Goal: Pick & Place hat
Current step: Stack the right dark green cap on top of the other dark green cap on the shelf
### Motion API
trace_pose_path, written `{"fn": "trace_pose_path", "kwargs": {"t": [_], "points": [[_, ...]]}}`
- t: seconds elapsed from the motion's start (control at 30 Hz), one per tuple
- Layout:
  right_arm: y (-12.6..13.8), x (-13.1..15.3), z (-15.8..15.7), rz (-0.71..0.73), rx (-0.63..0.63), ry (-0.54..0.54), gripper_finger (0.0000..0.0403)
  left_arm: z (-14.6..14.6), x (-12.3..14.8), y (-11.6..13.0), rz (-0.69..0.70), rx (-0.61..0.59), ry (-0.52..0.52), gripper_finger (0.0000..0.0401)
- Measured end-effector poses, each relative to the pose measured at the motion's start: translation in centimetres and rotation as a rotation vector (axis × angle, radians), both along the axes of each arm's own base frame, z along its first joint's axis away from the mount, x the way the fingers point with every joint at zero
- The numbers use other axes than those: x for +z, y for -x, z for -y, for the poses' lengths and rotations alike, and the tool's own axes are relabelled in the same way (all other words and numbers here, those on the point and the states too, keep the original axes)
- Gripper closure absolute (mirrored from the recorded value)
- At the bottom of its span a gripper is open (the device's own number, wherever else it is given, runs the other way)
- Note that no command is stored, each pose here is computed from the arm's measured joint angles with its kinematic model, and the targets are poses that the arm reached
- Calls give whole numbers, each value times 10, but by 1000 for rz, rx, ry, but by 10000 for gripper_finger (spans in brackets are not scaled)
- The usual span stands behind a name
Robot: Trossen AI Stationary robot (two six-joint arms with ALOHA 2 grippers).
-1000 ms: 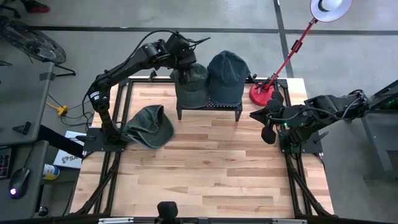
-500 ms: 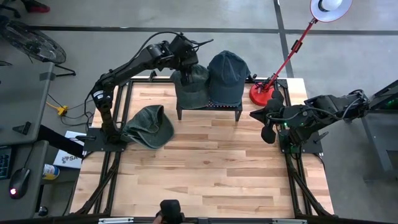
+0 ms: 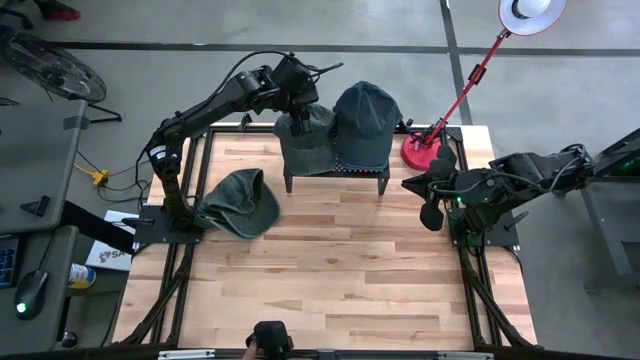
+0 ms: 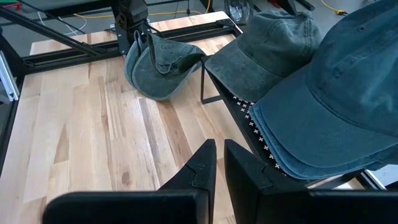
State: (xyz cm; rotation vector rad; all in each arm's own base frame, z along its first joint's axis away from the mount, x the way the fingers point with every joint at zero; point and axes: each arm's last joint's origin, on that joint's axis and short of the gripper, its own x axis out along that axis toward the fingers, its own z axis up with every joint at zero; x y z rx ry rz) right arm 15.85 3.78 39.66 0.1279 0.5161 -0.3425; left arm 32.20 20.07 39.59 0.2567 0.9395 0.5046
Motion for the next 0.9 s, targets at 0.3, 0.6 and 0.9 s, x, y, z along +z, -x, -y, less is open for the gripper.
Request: {"fn": "trace_pose_path", "kwargs": {"t": [0.3,0.6,0.9], "points": [[0,0,0,-3,0,1,377,4,7,4,-12,27,-34,188],[2,-3,0,-25,-15,-31,378,30,32,36,-126,116,75,188],[20,-12,4,-161,-15,-120,388,61,31,80,-162,233,349,188]]}}
